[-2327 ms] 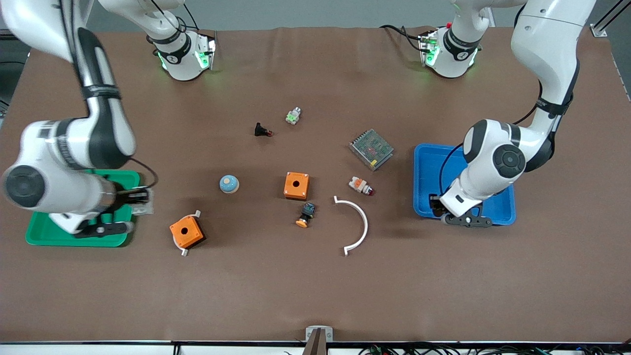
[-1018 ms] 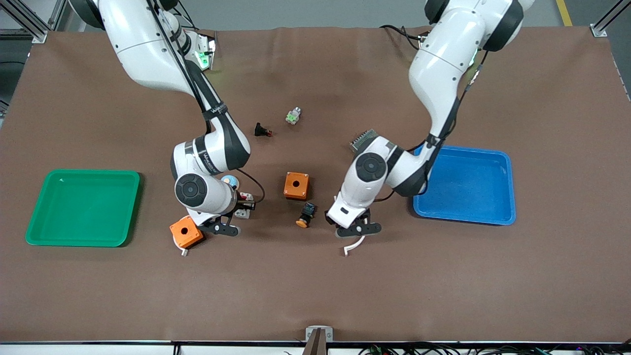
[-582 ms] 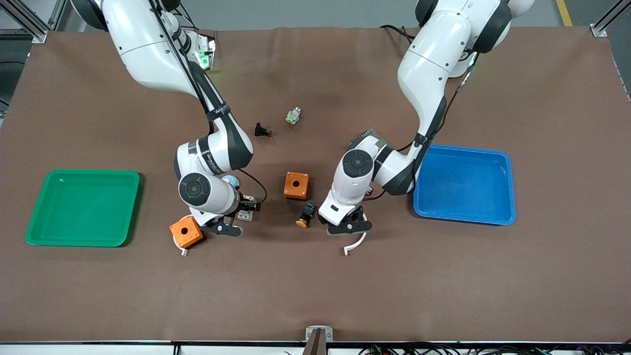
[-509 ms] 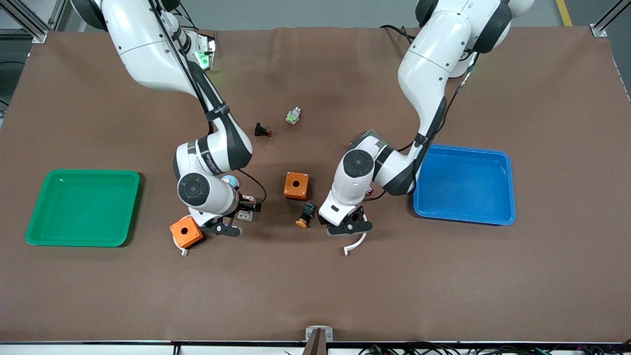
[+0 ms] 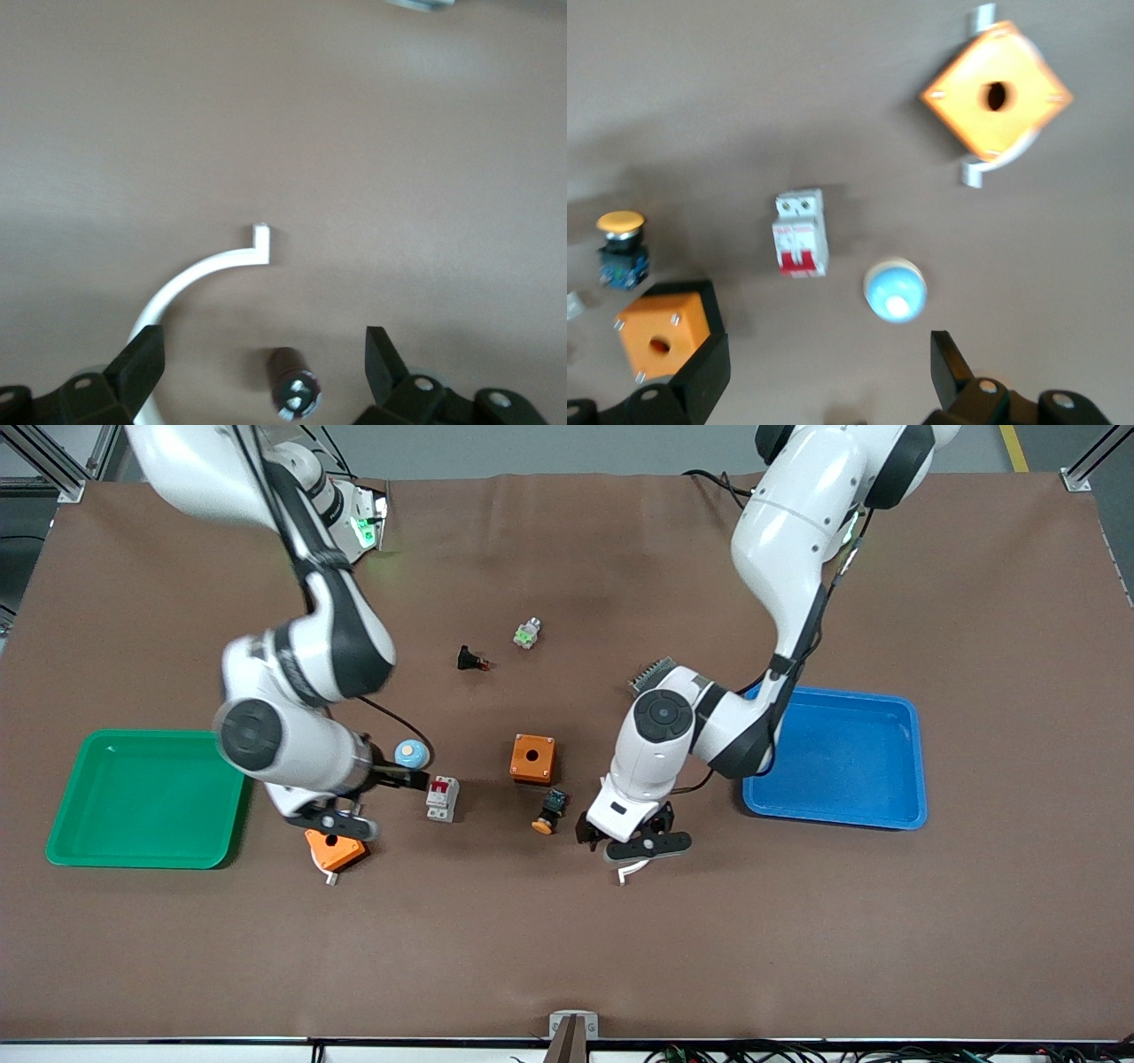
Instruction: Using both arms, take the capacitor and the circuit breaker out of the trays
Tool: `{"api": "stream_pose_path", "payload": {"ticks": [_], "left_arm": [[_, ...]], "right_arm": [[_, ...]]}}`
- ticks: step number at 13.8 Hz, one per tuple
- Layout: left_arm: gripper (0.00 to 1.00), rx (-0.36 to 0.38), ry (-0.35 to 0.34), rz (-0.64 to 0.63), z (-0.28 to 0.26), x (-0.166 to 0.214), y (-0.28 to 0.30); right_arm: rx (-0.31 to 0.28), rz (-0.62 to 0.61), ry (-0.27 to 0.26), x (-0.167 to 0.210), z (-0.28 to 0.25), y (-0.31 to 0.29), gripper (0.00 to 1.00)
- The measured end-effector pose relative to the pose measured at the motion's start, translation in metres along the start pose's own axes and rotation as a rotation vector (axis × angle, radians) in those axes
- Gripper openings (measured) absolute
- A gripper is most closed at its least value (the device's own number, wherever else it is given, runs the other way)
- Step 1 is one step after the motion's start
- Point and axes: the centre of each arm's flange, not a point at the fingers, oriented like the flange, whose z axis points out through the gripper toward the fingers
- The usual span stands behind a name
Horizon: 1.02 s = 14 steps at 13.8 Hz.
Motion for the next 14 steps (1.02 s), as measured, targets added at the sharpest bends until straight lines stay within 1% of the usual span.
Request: {"api": "stream_pose_path", "payload": {"ticks": [3, 4, 6, 8, 11, 14], "left_arm": [[1.00, 0.068, -0.045, -0.031, -0.081, 0.048, -0.049], [1.00, 0.084, -0.063, -0.055, -0.108, 0.062, -0.071], [1.00, 0.112, -0.111, -0.071, -0.156, 0.081, -0.113], [1.00, 0.126, -0.143, -0.013, -0.205, 0.094, -0.159], [1.00, 0.123, -0.157, 0.102, -0.264, 0.103, -0.235], [1.00, 0.115, -0.157, 0.185, -0.302, 0.085, -0.282]], "right_arm": [[-0.062, -0.060, 0.067, -0.021, -0.085, 0.047, 1.00], [-0.069, -0.090, 0.087, -0.026, -0.107, 0.063, 1.00], [-0.062, -0.176, 0.113, -0.030, -0.144, 0.106, 1.00], [-0.050, -0.203, 0.128, -0.029, -0.172, 0.161, 1.00], [-0.041, -0.240, 0.132, -0.038, -0.196, 0.221, 1.00], [-0.030, -0.247, 0.140, -0.057, -0.204, 0.254, 1.00]]}}
